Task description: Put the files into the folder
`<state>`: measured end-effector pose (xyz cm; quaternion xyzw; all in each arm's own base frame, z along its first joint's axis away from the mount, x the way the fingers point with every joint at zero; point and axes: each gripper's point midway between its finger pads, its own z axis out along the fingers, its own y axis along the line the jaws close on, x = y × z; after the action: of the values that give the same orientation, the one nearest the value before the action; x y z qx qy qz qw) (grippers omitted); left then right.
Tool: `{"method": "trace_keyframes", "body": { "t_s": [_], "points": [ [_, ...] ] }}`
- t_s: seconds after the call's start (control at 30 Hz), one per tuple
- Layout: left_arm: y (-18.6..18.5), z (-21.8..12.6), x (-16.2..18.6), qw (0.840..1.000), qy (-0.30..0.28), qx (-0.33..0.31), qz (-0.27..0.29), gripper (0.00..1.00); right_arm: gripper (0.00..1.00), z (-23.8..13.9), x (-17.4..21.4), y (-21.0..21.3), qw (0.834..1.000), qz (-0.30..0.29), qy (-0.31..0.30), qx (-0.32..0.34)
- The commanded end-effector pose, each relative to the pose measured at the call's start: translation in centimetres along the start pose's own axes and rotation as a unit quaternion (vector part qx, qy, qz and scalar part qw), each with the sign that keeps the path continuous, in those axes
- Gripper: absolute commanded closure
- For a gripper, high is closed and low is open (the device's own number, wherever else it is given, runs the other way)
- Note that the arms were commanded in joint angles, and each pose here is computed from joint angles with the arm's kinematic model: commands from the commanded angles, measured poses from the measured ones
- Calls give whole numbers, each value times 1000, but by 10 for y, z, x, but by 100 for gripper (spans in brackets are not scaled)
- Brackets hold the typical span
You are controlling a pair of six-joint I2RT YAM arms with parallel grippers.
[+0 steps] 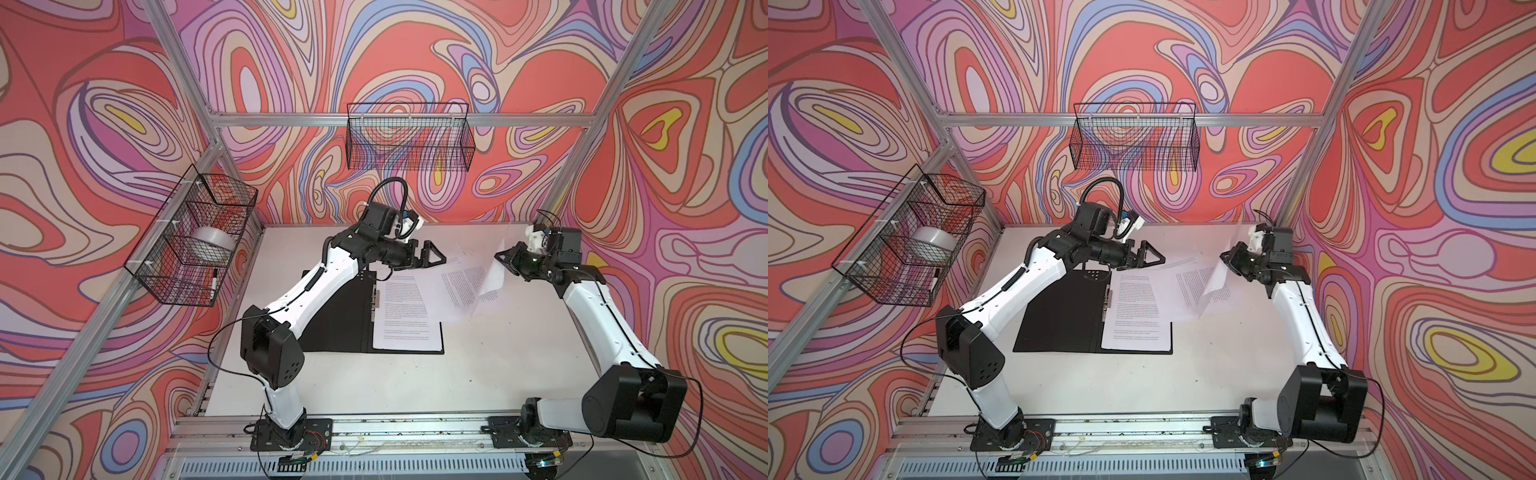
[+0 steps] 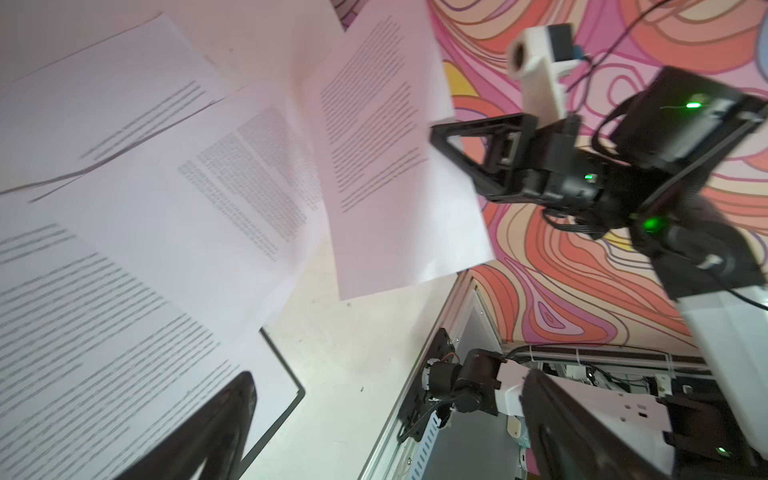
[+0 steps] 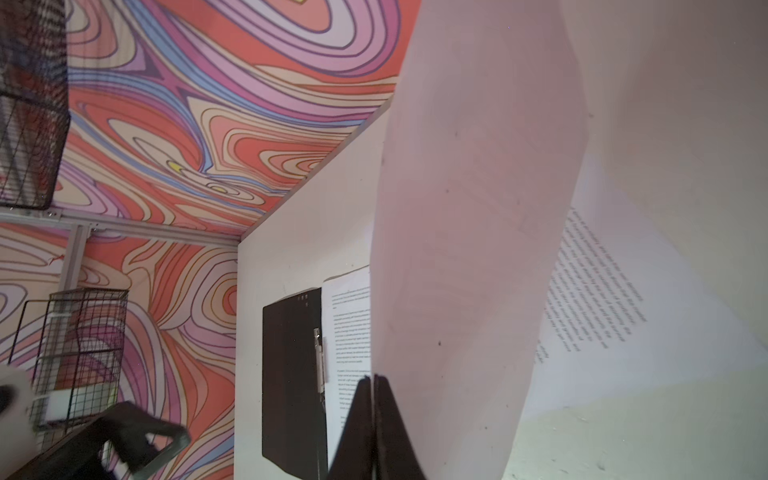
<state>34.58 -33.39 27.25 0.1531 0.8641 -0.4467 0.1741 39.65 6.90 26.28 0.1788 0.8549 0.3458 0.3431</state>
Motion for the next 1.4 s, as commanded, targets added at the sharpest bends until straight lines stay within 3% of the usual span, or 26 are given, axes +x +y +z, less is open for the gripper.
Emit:
{"method": "trace_keyframes", "body": {
  "t_s": [0.0,0.27,0.5,0.8,1.07,1.37],
  "points": [
    [23,-25,18,999,5,-44,-1,0,100,14,11,25,1000,-1,15,3],
    [58,-68,44,997,-15,-75,-18,0,100,53,42,106,997,-34,49,-54],
    [77,-76,54,996,-19,-82,-41,0,100,71,54,112,995,-26,65,-70],
    [81,-75,51,996,-17,-75,-47,0,100,95,89,57,995,-7,94,-19],
    [85,-70,56,996,-10,-67,-59,0,100,121,137,-30,990,-12,119,70],
    [104,-71,105,993,26,-94,-70,0,100,126,172,-60,987,-7,141,79]
  ]
}}
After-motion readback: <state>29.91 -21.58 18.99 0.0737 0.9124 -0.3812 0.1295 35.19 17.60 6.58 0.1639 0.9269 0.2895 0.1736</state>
